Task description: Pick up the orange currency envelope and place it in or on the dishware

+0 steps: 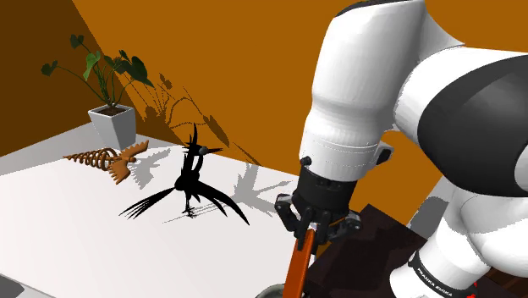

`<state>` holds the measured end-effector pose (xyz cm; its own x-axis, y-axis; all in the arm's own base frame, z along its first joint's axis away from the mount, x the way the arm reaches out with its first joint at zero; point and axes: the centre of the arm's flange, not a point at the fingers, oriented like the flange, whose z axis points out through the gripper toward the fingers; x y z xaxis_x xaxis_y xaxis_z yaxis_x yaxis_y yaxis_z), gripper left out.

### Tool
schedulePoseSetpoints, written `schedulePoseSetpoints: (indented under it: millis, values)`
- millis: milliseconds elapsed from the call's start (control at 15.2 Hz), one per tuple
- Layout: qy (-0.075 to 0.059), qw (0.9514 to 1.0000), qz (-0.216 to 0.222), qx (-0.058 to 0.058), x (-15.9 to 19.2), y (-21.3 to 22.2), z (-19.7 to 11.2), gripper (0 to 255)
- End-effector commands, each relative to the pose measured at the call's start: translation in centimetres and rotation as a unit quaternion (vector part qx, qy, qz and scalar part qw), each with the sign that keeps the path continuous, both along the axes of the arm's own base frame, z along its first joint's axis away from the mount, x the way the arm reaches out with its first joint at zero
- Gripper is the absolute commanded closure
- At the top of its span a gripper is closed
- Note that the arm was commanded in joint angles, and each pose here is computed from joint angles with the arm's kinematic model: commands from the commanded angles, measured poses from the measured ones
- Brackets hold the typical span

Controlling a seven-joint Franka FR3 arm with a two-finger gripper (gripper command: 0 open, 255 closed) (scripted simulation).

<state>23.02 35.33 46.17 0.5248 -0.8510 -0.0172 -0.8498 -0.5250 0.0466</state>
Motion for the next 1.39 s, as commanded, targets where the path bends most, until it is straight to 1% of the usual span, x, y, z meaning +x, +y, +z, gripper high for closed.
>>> schedulePoseSetpoints:
  millis: [0, 528, 1056, 1122, 1320]
  values:
    - [0.000, 1.0000, 0.000, 0.000, 0.0, -0.1, -1.0, 255]
    - [0.000, 1.0000, 0.000, 0.000, 0.0, -0.1, -5.3, 255]
    - [0.000, 1.0000, 0.000, 0.000, 0.0, -0.1, -5.3, 255]
    - [0.000, 1.0000, 0.000, 0.000, 0.0, -0.1, -5.3, 0]
    - [0.000, 1.0000, 0.000, 0.000, 0.0, -0.1, -5.3, 0]
